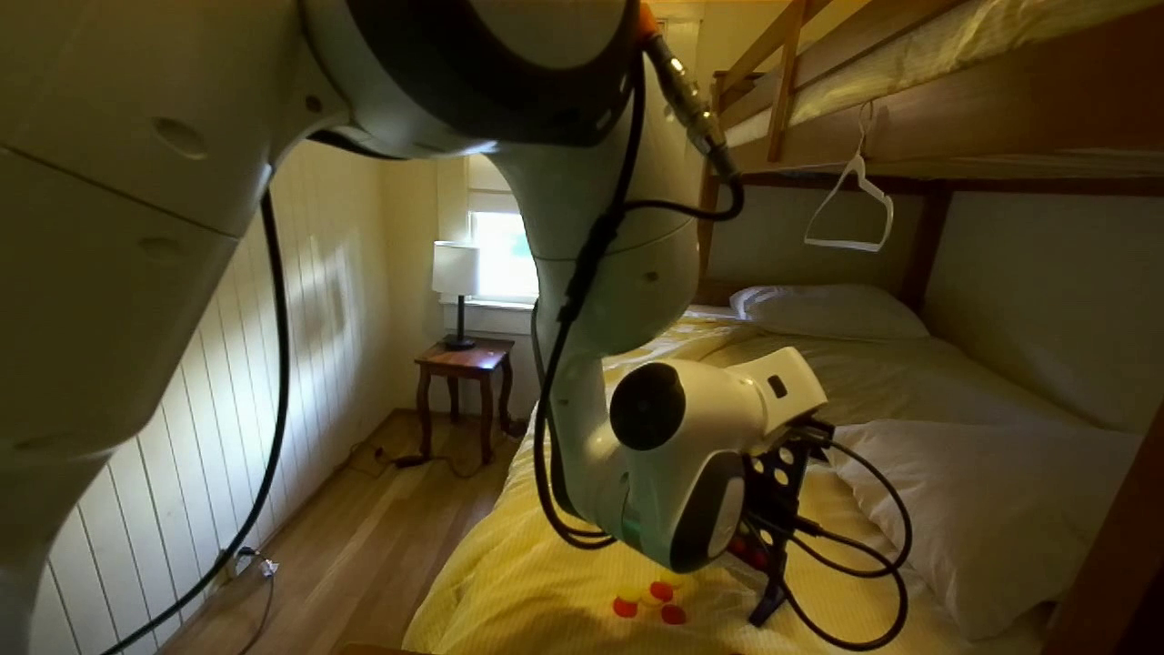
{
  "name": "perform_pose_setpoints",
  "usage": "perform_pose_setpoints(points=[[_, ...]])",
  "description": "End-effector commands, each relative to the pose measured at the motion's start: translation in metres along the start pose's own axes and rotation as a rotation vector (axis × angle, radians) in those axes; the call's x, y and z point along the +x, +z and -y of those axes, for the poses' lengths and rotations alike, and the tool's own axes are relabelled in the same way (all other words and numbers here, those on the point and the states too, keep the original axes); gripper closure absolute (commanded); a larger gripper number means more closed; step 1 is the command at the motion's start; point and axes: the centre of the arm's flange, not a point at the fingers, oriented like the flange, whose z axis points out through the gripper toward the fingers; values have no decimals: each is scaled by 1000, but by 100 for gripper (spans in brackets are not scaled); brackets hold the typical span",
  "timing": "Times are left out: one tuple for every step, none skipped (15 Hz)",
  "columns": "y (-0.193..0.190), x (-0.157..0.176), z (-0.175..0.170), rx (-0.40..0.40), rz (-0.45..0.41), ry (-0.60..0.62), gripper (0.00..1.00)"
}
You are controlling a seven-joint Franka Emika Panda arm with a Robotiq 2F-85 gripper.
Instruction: Put the orange circle inside the blue object
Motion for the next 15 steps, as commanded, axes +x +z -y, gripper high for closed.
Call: perform_pose_setpoints(points=[[6, -5, -2, 1, -17, 2, 89], [7, -6, -2, 0, -15, 3, 89], [8, -7, -2, -1, -14, 3, 89], [8, -8, -2, -2, -15, 3, 89], [9, -9, -3, -2, -16, 4, 89], [9, -9, -2, -4, -17, 4, 89], [10, -10, -2, -4, -16, 3, 89], [10, -10, -2, -5, -16, 2, 89], [10, -11, -2, -4, -15, 2, 89], [10, -12, -2, -3, -14, 0, 89], [10, -13, -2, -3, -14, -1, 89], [9, -14, -2, -2, -14, -1, 89], [9, -16, -2, -2, -17, -1, 89], [9, -18, -2, -3, -17, -2, 89], [9, -19, -2, -4, -16, -1, 89]])
